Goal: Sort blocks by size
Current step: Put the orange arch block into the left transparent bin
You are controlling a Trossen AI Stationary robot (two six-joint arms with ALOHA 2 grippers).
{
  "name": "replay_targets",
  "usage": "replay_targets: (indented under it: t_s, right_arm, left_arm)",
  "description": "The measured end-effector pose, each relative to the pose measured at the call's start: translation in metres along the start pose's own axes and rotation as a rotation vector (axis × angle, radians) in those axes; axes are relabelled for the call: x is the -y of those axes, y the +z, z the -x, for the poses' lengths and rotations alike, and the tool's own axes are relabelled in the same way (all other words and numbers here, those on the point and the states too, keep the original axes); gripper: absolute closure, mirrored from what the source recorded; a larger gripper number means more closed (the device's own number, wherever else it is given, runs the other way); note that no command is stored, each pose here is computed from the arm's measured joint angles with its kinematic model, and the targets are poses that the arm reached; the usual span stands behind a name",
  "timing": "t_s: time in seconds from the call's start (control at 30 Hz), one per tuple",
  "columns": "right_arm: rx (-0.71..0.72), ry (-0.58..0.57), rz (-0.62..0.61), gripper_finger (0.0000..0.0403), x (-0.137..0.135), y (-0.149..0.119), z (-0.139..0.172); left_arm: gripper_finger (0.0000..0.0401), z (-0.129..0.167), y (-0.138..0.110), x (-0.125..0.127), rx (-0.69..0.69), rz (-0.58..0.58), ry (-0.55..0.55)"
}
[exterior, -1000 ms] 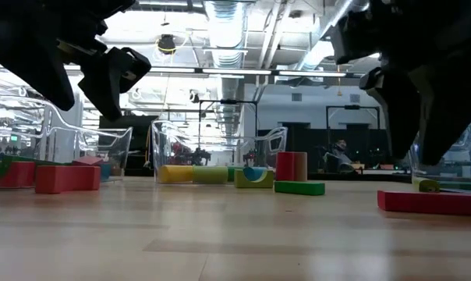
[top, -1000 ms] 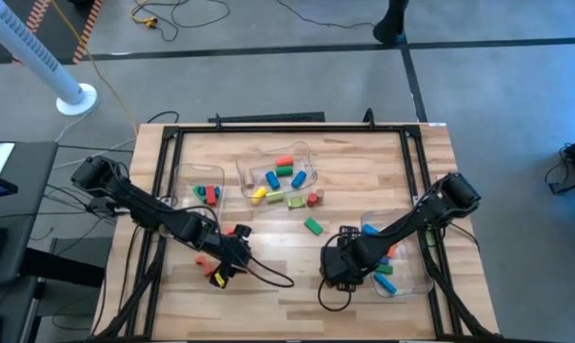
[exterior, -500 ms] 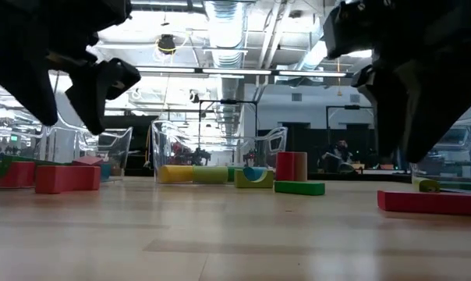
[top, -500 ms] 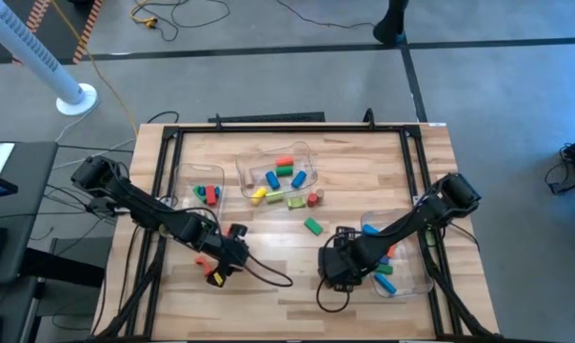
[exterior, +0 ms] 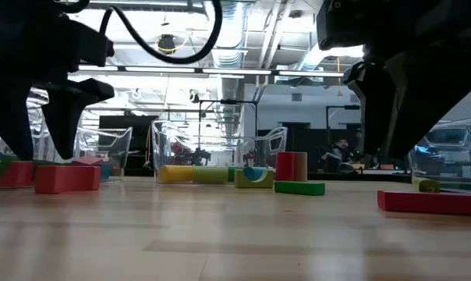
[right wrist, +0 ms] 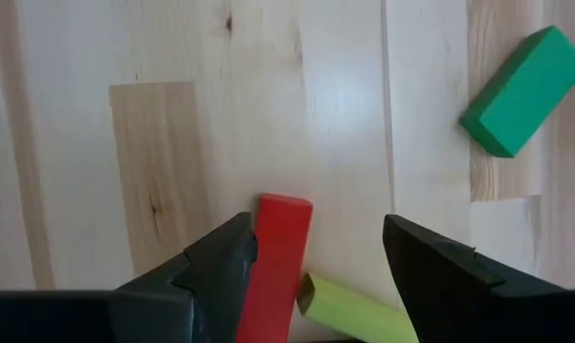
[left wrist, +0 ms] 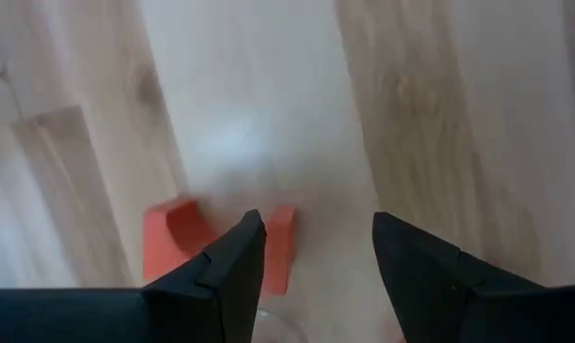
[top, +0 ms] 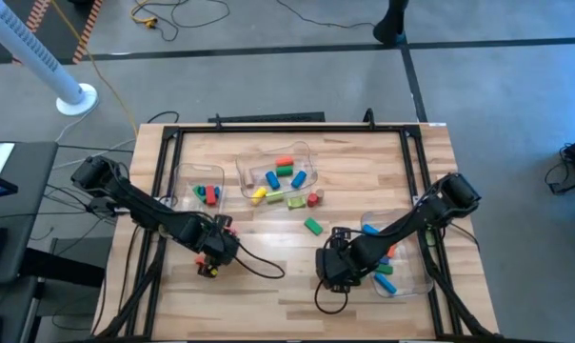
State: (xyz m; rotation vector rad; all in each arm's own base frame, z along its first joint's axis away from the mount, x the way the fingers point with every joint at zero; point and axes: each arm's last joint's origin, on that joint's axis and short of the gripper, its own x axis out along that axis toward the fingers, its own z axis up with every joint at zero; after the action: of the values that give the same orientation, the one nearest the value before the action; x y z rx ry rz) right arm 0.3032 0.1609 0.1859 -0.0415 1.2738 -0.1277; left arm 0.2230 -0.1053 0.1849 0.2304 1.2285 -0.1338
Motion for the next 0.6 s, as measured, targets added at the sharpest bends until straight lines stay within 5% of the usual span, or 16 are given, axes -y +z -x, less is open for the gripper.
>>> replay_targets:
  t_s: [0.6]
  right_arm:
    - [0.039,0.002,-0.009,0.0137,-0.001,0.003,0.000]
  left_arm:
    - [0.0214,-0.014,-0.010,-0.010,-0.002,-0.012,0.046]
